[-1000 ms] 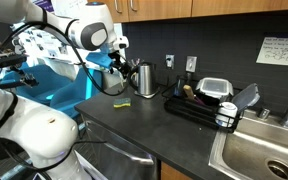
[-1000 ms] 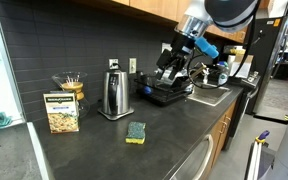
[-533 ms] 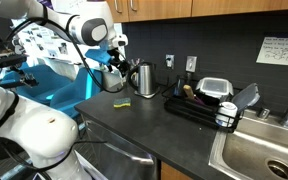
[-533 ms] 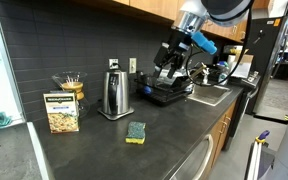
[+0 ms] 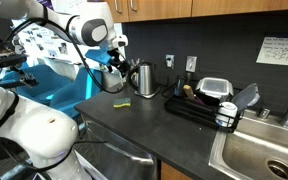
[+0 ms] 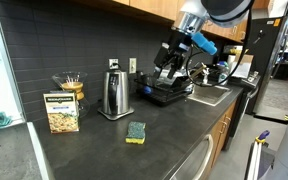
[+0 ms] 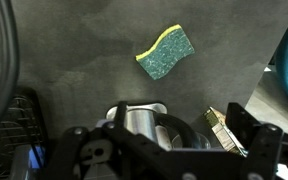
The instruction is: Clean the counter
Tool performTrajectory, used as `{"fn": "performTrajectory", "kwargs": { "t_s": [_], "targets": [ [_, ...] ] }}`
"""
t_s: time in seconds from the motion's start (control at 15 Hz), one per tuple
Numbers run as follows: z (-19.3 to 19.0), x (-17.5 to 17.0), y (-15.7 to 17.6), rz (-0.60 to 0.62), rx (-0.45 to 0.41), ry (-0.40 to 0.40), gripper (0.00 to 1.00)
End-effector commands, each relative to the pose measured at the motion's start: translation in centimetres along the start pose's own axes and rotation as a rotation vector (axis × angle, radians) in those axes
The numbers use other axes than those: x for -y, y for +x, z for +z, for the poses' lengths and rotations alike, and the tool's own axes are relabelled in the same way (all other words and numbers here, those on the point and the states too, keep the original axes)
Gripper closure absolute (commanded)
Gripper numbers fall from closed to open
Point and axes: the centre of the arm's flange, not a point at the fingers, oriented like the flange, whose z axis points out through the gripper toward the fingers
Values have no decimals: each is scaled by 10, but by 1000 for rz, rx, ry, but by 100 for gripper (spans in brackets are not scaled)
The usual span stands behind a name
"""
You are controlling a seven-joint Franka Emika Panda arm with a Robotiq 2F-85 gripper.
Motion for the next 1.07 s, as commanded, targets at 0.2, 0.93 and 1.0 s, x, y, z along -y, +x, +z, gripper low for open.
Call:
{"fn": "performTrajectory", "kwargs": {
  "t_s": [0.2,0.93,1.0],
  "targets": [
    [0,0,0,0,0,0,0],
    [24,15,11,12,-18,-2,0],
    [28,18,14,16,-27,-7,0]
  ]
}}
